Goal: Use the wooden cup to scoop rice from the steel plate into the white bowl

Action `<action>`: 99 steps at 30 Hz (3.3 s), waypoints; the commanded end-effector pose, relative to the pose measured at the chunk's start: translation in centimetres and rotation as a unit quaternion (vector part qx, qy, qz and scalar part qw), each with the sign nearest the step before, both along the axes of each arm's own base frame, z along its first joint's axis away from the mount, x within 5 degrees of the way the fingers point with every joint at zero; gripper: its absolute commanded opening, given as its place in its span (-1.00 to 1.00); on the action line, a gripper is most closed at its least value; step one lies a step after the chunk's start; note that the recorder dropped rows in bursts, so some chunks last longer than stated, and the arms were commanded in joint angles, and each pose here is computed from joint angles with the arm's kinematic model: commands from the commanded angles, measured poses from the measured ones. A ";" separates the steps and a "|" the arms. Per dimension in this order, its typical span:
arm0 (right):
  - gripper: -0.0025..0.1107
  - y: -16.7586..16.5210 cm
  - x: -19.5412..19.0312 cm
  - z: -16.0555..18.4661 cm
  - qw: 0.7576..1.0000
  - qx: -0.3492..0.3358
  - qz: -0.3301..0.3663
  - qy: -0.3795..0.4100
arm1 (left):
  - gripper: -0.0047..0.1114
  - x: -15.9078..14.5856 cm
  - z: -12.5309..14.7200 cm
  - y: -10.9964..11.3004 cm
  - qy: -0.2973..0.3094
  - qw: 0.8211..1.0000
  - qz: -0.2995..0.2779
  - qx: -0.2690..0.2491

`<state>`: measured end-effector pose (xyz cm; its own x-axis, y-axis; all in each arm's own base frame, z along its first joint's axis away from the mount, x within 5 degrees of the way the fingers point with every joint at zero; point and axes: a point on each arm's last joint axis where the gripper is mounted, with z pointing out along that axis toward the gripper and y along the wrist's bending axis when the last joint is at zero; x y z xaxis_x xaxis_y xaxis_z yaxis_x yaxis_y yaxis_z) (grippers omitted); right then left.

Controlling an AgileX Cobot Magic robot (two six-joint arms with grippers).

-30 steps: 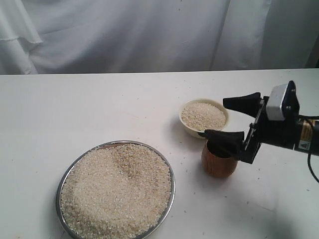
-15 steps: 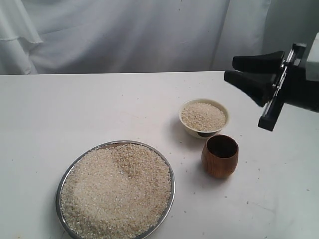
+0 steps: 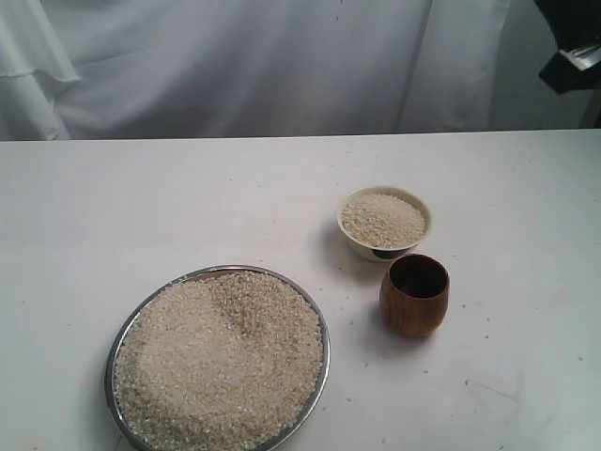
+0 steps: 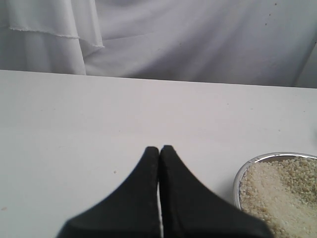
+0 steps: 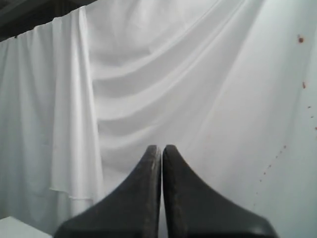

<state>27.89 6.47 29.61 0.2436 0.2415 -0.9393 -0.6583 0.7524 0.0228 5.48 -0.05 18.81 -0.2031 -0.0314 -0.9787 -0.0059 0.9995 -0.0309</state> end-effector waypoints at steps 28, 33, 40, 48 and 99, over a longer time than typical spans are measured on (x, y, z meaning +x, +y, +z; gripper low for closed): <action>-0.93 -5.5 -20.1 -7.1 0.938 -0.051 -0.277 0.201 | -0.92 0.0 -0.1 0.0 -0.003 1.000 0.000 -0.002; -0.93 -5.6 -20.6 -9.5 0.932 -0.038 -0.279 0.230 | -0.92 0.0 -0.1 0.0 -0.003 1.000 0.000 -0.002; -0.93 -5.8 -21.4 -10.2 0.925 -0.065 -0.284 0.245 | -0.92 0.0 -0.1 0.0 -0.003 1.000 0.000 -0.002; -0.93 -5.8 -21.9 -10.5 0.923 -0.099 -0.286 0.240 | -0.92 0.0 -0.1 0.0 -0.003 1.000 0.000 -0.002; -0.93 -5.9 -22.6 -11.3 0.912 -0.107 -0.283 0.275 | -0.92 0.0 -0.1 0.0 -0.003 1.000 0.000 -0.002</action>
